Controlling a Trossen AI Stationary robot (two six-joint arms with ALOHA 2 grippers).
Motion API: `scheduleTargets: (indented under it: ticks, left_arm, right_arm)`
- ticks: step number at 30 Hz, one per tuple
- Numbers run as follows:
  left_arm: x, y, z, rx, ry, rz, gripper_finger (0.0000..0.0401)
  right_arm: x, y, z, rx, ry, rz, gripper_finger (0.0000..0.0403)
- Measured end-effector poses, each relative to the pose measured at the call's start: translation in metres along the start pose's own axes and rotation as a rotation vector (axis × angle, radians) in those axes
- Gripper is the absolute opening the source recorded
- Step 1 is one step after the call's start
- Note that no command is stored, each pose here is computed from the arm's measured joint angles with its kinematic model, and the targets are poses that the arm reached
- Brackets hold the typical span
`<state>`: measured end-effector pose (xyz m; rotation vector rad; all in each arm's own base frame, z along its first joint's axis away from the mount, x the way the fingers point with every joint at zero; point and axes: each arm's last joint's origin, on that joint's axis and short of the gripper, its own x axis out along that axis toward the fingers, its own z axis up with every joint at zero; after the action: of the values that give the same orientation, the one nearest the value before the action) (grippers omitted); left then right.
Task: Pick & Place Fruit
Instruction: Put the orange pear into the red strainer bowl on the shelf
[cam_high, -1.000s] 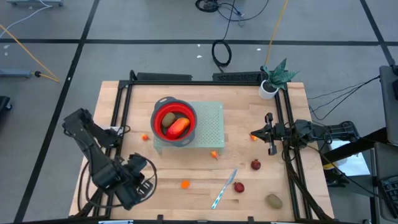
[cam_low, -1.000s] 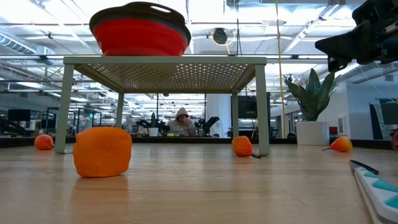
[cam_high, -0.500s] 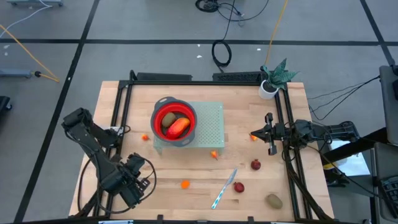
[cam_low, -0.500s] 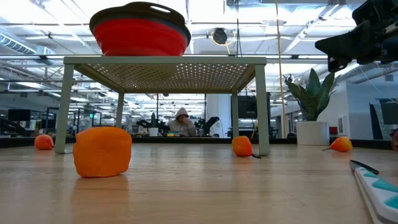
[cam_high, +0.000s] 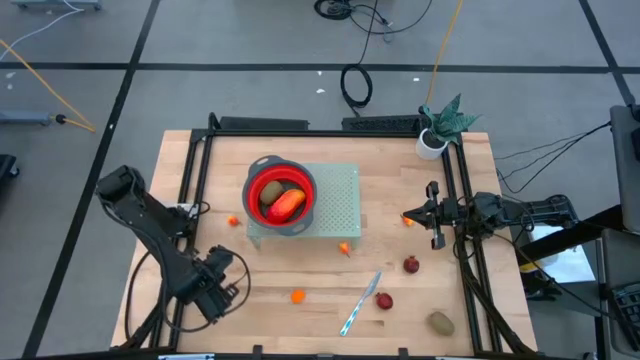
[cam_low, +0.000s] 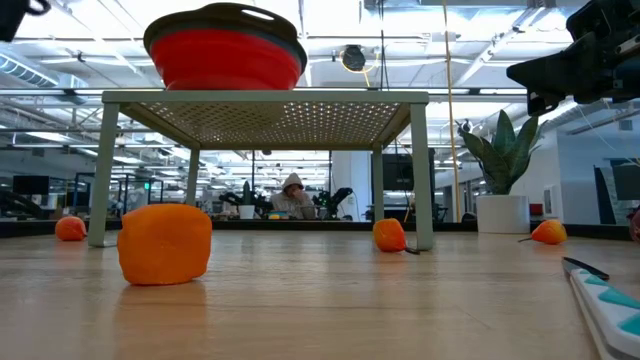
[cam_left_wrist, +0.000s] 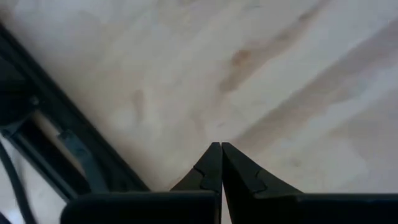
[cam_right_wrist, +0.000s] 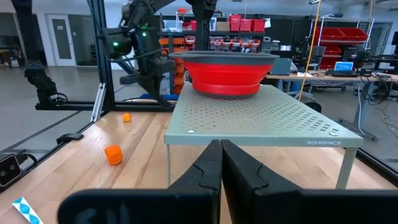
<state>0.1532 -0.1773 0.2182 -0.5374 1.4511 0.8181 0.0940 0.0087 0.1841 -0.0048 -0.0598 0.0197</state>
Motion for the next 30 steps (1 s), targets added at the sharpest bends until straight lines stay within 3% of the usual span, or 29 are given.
scheduleTargets:
  ticks: [6, 17, 23, 30]
  left_arm:
    - [0.006, 0.027, 0.006, -0.113, -0.037, -0.026, 0.0009]
    - [-0.005, 0.063, 0.019, -0.429, -0.198, -0.232, 0.0007]
    - [-0.008, 0.069, 0.023, -0.573, -0.243, -0.302, 0.0008]
    - [-0.007, 0.069, 0.036, -0.659, -0.256, -0.278, 0.0003]
  right_arm:
    - [0.000, 0.000, 0.000, 0.000, 0.000, 0.000, 0.0000]
    - [0.000, 0.000, 0.000, 0.000, 0.000, 0.000, 0.0000]
    - [0.000, 0.000, 0.000, 0.000, 0.000, 0.000, 0.0000]
    - [0.000, 0.000, 0.000, 0.000, 0.000, 0.000, 0.0000]
